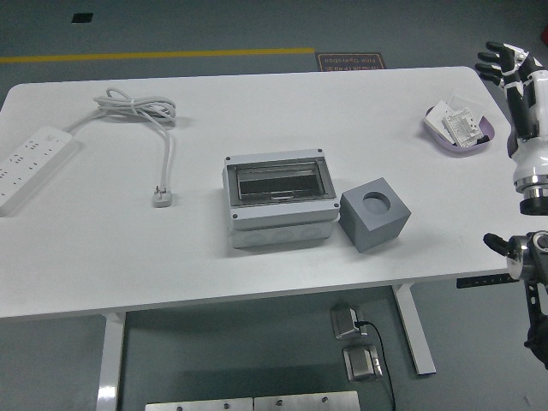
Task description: Fetch the battery,place it into the box,close the lid of the box
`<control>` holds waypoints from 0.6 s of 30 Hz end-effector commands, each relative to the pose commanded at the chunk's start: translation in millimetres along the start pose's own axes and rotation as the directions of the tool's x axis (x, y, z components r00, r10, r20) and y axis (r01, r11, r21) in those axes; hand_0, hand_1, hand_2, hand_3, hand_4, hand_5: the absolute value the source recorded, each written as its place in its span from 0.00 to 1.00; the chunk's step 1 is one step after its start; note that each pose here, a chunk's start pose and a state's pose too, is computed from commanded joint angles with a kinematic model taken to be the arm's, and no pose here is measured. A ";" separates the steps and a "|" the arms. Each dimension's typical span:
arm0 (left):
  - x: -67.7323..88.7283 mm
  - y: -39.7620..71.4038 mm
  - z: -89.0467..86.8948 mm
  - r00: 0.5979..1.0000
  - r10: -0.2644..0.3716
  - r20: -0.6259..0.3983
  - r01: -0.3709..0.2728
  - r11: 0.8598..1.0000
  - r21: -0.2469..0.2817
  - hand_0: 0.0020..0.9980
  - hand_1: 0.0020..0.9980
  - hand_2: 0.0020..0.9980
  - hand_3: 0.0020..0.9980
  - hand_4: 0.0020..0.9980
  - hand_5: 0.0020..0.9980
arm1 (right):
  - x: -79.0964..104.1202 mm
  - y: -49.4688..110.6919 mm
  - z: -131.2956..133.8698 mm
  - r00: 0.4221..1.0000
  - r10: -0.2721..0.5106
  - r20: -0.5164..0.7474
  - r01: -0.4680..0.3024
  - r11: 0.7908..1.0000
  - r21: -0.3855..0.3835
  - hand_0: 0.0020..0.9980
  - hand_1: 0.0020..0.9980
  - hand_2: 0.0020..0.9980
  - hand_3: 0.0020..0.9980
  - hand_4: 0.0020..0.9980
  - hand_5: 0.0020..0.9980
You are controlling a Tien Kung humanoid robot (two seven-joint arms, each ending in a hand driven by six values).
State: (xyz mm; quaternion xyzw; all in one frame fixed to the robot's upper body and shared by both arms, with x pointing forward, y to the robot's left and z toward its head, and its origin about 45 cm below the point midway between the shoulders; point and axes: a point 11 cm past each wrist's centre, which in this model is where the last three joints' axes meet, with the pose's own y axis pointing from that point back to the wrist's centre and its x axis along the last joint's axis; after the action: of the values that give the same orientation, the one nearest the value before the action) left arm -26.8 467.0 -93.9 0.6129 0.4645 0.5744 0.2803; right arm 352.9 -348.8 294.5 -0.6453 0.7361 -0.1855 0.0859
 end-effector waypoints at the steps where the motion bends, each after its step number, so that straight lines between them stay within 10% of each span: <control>1: 0.4 0.0 -1.0 1.000 0.007 0.002 -0.007 1.000 0.008 0.66 0.67 0.67 0.76 0.77 0.46 | -2.1 0.5 -2.3 0.999 -0.007 0.036 0.006 1.000 0.012 1.00 0.89 0.85 0.85 1.00 1.00; 18: 5.3 0.0 -9.5 0.999 0.043 0.005 -0.043 0.996 0.074 0.66 0.65 0.54 0.74 0.79 0.47 | -9.3 3.8 -16.3 0.932 -0.025 0.362 0.013 0.999 0.036 1.00 0.99 0.94 0.97 1.00 1.00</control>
State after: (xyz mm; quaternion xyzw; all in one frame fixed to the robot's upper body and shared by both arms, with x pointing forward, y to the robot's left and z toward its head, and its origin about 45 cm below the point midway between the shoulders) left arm -36.5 470.0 -89.9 0.6339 0.4714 0.5617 0.2459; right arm 344.8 -336.6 306.9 -0.6739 0.6983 -0.0765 0.2289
